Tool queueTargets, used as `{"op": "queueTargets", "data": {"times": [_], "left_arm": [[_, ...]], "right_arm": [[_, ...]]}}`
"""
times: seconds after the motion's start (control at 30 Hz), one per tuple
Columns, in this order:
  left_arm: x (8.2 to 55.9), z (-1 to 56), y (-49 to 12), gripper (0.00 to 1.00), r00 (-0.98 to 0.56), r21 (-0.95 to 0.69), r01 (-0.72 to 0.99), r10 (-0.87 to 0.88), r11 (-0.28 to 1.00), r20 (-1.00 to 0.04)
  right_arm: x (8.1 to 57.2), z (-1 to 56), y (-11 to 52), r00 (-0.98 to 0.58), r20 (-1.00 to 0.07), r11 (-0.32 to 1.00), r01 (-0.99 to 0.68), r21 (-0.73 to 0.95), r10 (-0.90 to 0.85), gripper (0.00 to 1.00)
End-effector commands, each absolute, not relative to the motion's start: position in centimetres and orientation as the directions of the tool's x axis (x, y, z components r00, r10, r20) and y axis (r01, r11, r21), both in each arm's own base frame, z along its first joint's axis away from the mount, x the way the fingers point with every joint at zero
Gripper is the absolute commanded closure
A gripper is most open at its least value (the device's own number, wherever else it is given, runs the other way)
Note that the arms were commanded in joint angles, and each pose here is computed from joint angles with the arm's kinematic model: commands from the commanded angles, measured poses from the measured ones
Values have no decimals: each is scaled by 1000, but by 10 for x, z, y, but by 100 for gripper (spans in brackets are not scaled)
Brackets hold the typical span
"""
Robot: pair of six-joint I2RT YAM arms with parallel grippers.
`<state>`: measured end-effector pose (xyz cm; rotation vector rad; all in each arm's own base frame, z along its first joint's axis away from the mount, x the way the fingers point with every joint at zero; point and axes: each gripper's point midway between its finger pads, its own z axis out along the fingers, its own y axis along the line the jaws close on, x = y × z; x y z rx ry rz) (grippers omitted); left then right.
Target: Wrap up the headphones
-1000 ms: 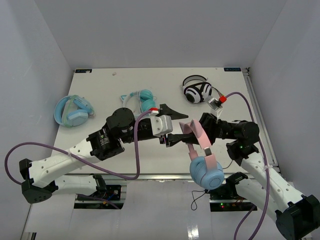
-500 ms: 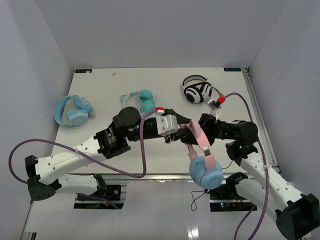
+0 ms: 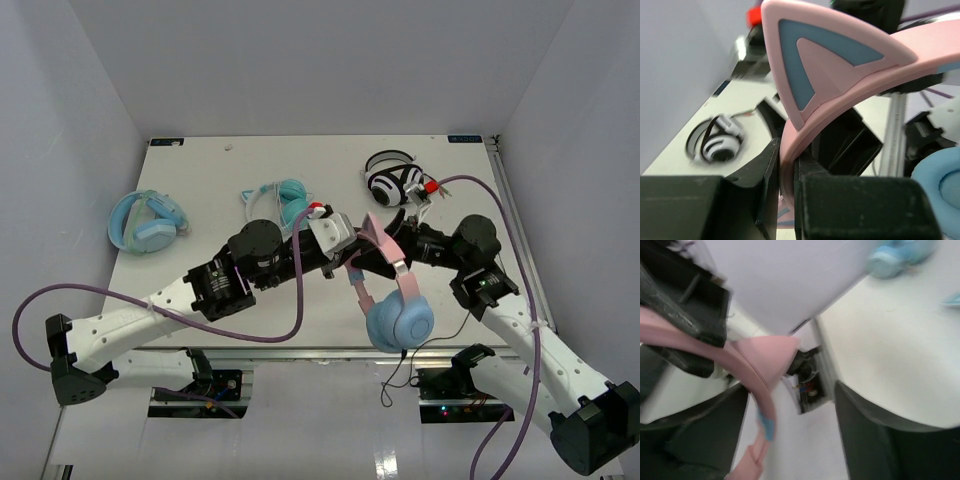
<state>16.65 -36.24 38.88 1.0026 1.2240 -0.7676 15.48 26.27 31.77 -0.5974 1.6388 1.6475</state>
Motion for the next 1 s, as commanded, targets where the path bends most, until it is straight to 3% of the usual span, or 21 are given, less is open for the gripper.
{"op": "queueTargets", "data": {"times": [0.0,0.13,0.23,0.4,0.53,0.7,0.97], "left_arm": [[211,369,-294,100,20,75,669,83,739,-996],[240,338,-239,100,-154,23,390,89,921,-984],[257,335,-203,100,-251,-39,256,28,966,-968],[273,336,-179,100,-343,-73,158,-15,985,-939],[293,322,-168,100,-419,-63,129,-3,990,-908],[312,321,-163,100,-446,-83,124,-19,989,-895],[311,344,-181,100,-429,-183,212,-77,960,-900]], "right_arm": [[257,285,208,-427,-873,702,-547,457,236,17],[276,264,177,-377,-901,832,-414,370,214,15],[279,260,162,-329,-921,871,-365,329,210,16],[265,270,164,-298,-937,847,-436,304,183,16],[235,270,184,-294,-942,740,-596,311,160,16],[193,275,219,-214,-965,492,-831,260,149,17],[176,249,252,-189,-978,345,-915,210,93,18]]}}
